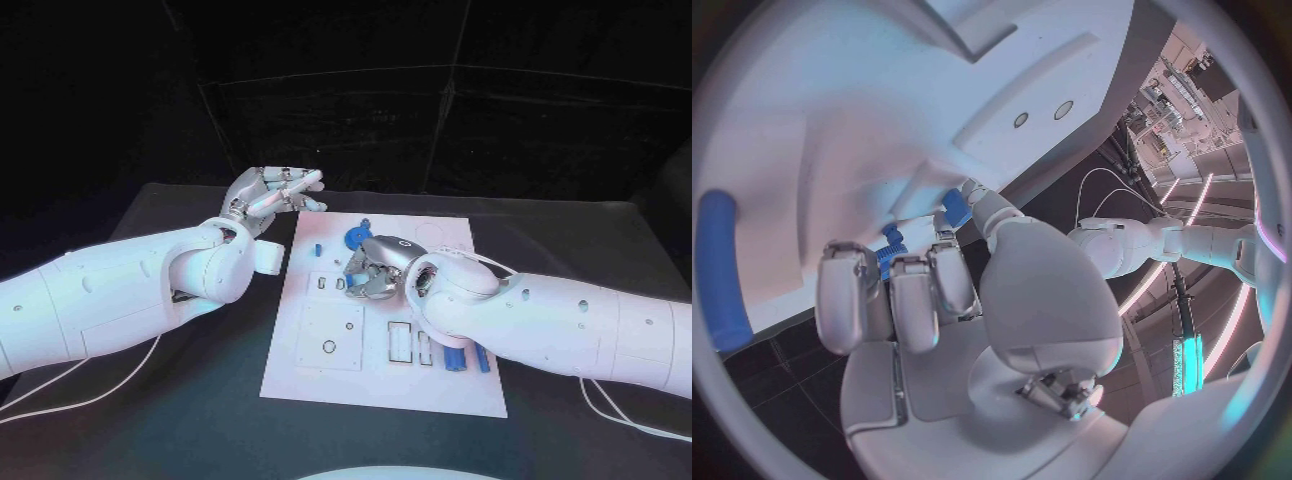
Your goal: Assemble the parts on the task board
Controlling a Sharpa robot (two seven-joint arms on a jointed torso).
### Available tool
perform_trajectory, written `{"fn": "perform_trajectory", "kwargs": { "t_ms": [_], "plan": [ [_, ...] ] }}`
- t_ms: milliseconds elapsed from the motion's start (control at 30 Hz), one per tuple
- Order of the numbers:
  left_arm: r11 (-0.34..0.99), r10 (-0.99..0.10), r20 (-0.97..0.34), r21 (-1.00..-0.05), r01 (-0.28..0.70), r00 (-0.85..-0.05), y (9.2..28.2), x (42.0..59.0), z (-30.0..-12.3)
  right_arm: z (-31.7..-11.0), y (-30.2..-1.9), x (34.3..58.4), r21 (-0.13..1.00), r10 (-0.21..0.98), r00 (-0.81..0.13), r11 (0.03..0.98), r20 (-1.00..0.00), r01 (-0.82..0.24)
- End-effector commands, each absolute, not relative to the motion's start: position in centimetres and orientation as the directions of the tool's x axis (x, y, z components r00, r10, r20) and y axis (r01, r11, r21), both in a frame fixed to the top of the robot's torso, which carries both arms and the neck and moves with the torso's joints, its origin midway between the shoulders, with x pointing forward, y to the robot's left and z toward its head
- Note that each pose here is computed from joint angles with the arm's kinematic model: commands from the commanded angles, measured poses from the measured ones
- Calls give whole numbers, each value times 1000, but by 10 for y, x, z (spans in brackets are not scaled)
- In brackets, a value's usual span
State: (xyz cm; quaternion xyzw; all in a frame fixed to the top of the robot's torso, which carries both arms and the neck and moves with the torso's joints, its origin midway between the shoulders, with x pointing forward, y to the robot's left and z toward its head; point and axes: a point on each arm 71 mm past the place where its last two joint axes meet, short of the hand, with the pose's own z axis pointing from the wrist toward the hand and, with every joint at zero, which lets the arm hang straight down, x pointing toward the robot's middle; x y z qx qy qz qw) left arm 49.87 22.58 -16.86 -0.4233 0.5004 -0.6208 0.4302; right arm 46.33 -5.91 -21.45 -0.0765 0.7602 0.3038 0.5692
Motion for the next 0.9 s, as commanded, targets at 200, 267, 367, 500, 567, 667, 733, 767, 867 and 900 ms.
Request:
{"fn": "perform_trajectory", "kwargs": {
  "t_ms": [200, 267, 367, 500, 567, 667, 733, 767, 867, 900],
  "plan": [
    [-137, -952, 98, -984, 118, -290, 224, 499, -167, -216, -62, 464, 381, 253, -322, 810, -912, -445],
    [-137, -952, 98, -984, 118, -290, 224, 499, -167, -215, -62, 463, 386, 261, -315, 806, -912, -450],
    [-138, -951, 99, -984, 117, -291, 224, 499, -167, -214, -62, 463, 392, 273, -306, 798, -912, -458],
    [-138, -951, 99, -984, 115, -293, 224, 499, -167, -210, -63, 461, 406, 300, -285, 778, -910, -479],
    [-136, -951, 99, -984, 112, -292, 224, 499, -167, -207, -66, 459, 415, 318, -271, 762, -908, -497],
    [-127, -954, 95, -987, 98, -284, 225, 500, -169, -203, -73, 455, 436, 352, -256, 723, -900, -536],
    [-115, -953, 88, -990, 76, -288, 225, 500, -170, -199, -82, 451, 456, 375, -262, 680, -889, -574],
    [-106, -950, 83, -993, 61, -300, 224, 499, -171, -197, -85, 450, 465, 383, -267, 662, -884, -588],
    [-37, -922, 35, -999, -2, -385, 221, 498, -177, -189, -100, 448, 507, 418, -296, 606, -859, -613],
    [6, -909, 1, -1000, -15, -417, 221, 497, -178, -185, -106, 449, 529, 435, -312, 589, -845, -611]
  ]
}}
